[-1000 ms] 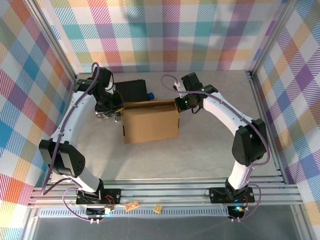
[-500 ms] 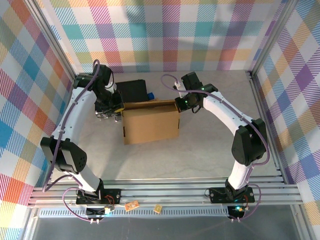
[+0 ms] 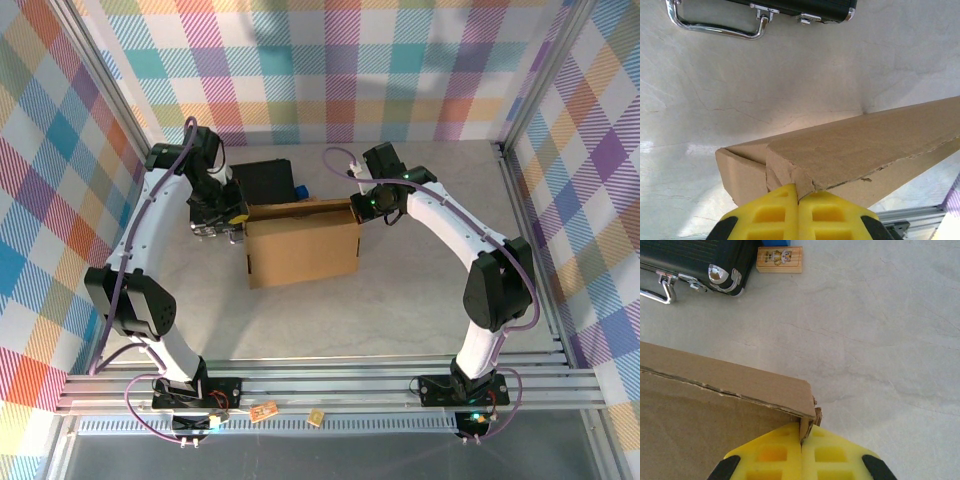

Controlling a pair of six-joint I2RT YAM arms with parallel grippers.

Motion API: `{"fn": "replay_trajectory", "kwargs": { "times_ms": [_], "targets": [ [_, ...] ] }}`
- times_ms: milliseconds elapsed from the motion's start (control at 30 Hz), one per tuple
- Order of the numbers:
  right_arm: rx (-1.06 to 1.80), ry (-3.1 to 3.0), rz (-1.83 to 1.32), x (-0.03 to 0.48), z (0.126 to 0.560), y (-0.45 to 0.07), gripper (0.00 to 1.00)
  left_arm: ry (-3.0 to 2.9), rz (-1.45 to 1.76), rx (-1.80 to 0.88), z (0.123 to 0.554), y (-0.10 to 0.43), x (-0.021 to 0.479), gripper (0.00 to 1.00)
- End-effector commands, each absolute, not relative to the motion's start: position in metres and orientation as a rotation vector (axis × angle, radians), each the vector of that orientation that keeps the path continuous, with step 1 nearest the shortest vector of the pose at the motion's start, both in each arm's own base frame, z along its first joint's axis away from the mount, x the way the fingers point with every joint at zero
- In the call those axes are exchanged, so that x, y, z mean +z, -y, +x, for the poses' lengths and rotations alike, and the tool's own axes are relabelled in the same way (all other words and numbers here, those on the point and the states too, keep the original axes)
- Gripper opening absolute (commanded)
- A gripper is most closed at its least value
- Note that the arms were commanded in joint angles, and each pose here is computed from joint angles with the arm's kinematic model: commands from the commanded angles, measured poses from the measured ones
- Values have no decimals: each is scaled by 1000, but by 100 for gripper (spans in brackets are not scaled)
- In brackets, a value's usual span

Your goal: Fold the paper box

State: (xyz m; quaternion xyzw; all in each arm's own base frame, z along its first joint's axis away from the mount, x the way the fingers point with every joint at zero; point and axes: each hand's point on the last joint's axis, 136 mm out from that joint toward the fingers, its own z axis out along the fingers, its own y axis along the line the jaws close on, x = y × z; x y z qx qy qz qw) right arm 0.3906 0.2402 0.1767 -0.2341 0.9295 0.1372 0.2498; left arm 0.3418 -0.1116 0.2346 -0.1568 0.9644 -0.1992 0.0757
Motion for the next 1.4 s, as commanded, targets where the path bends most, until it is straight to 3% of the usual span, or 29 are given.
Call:
{"fn": "replay_trajectory", "kwargs": {
  "times_ms": [0, 700, 1367],
  "targets": [
    [430, -2530, -637, 180, 388, -247, 0, -2878, -503, -712, 346, 123, 242, 0],
    [434, -2550, -601, 172, 382, -244, 0, -2844, -602, -867, 346, 134, 238, 0],
    [374, -2534, -622, 184, 391, -238, 0, -2898, -584, -804, 342, 123, 241, 0]
  ]
}}
